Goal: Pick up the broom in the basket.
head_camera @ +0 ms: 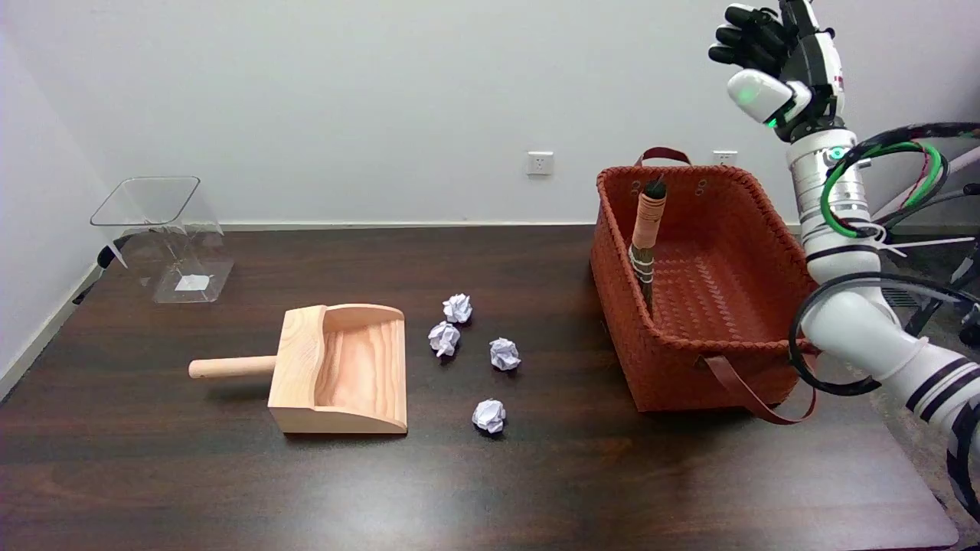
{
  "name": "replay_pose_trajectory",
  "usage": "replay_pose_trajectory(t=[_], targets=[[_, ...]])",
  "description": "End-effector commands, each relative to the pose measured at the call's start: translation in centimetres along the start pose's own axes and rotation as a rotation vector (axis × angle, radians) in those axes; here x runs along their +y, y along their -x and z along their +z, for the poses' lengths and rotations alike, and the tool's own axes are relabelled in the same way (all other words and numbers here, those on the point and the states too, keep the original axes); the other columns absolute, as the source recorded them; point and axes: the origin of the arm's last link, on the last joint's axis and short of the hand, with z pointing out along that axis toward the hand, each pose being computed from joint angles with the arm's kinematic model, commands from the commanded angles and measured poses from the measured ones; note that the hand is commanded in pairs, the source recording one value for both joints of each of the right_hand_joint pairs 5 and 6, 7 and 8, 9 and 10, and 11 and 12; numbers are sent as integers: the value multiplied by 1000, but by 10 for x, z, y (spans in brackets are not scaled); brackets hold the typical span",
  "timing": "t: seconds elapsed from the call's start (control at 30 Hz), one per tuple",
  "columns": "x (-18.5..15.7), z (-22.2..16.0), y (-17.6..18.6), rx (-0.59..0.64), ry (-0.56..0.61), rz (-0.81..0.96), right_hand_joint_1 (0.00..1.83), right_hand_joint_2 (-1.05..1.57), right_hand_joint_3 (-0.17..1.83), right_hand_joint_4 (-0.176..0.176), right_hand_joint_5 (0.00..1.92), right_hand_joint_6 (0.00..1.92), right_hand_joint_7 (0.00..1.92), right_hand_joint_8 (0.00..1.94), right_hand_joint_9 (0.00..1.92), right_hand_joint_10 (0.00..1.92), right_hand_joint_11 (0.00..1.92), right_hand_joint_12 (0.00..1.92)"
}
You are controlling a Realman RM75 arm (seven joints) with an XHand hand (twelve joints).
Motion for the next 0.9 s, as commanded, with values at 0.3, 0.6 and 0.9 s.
replay_pose_trajectory(t=[0.3,0.6,0.9], targets=[[-2,-21,3,-124,-43,-127,916,-591,794,0,25,25,437,437,523,523,636,636],[6,-45,4,-155,11,-76,922,-607,780,0,6,6,410,410,492,492,605,605],[3,-78,-15,-121,57,-65,936,-648,774,0,0,0,399,399,504,504,615,615]])
